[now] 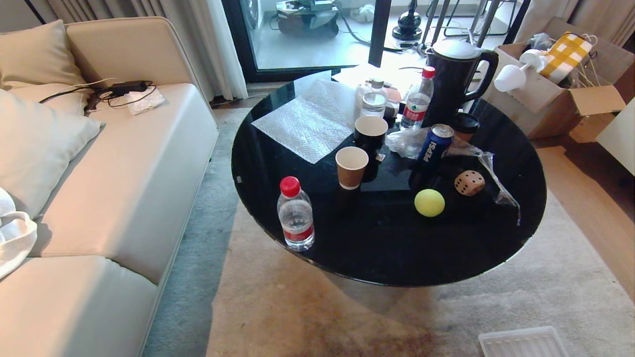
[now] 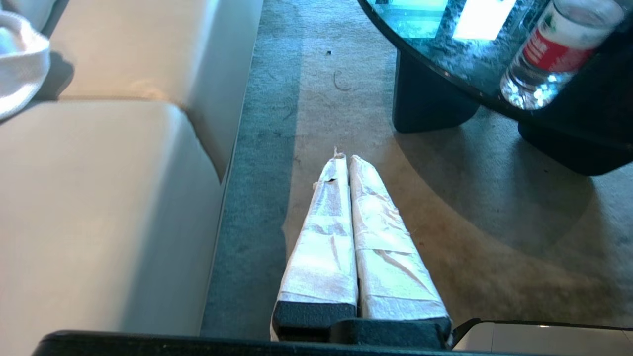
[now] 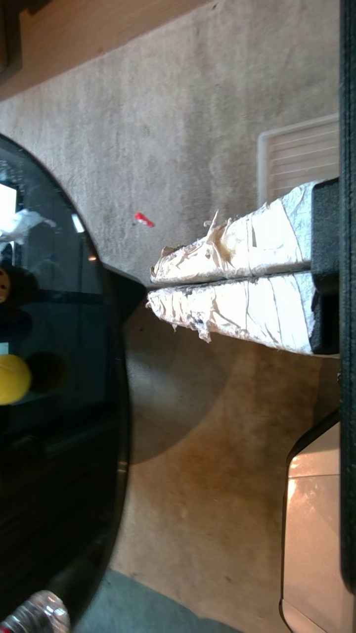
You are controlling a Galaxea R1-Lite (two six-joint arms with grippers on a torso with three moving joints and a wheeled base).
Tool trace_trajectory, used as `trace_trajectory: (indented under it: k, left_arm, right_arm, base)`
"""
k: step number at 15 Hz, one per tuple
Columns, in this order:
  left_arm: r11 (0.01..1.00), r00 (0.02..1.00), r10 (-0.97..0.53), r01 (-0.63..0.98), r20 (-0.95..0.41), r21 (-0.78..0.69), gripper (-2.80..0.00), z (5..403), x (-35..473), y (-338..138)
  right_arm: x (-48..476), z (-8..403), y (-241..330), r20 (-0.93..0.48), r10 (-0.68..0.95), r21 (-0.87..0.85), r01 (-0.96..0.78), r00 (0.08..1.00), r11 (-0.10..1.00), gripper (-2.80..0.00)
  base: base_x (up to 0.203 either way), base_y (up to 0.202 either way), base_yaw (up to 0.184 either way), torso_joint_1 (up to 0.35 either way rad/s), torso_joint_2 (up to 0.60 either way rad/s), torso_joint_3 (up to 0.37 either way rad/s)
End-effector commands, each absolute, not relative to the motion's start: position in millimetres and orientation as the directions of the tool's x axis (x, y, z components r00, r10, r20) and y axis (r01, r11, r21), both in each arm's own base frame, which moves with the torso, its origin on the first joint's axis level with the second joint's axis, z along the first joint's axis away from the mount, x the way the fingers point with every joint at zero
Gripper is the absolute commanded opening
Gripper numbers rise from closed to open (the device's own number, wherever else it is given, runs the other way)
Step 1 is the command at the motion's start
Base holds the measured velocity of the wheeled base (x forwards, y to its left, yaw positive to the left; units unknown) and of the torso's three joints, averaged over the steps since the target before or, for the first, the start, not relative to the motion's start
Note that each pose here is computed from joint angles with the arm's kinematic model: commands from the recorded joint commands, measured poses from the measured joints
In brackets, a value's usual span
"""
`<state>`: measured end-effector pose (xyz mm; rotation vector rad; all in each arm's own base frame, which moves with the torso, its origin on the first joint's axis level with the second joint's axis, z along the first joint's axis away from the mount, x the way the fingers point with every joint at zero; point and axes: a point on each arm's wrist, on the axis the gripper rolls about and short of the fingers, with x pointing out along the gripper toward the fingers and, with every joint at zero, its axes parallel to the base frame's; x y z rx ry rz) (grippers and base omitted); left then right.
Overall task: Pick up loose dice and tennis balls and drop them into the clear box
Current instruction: Pick up the ball on the table
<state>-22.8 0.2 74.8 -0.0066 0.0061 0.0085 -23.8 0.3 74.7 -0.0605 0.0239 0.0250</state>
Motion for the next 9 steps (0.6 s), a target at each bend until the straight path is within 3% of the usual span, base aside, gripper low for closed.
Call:
trace_trajectory:
  k: [1,7,9]
  left_arm:
    - [1.0,1.0,0.009,-0.009,-0.006,-0.008,-2.8,74.9,-22.8,0.2]
    - [1.0,1.0,0.009,-0.009,-0.006,-0.006,-2.8,74.9,-22.8,0.2]
    - [1.0,1.0,0.009,-0.009,-0.006,-0.006,-2.8,74.9,-22.8,0.2]
  right_arm:
    - [-23.7,74.7,0.3,-0.026,0.024,-0.061,-0.026,0.999,0.998,-2.8]
    - [-23.7,74.7,0.3,-0.026,0.025,-0.061,-0.026,0.999,0.998,-2.8]
    - [-23.7,74.7,0.2,-0.026,0.026,-0.061,-0.028,0.999,0.998,-2.8]
  base:
    - [0.184,0.0,-0.001,0.002,0.0,0.002]
    - [0.182,0.0,0.0,0.002,0.0,0.0]
    - [0.068,0.0,-0.001,0.001,0.01,0.003]
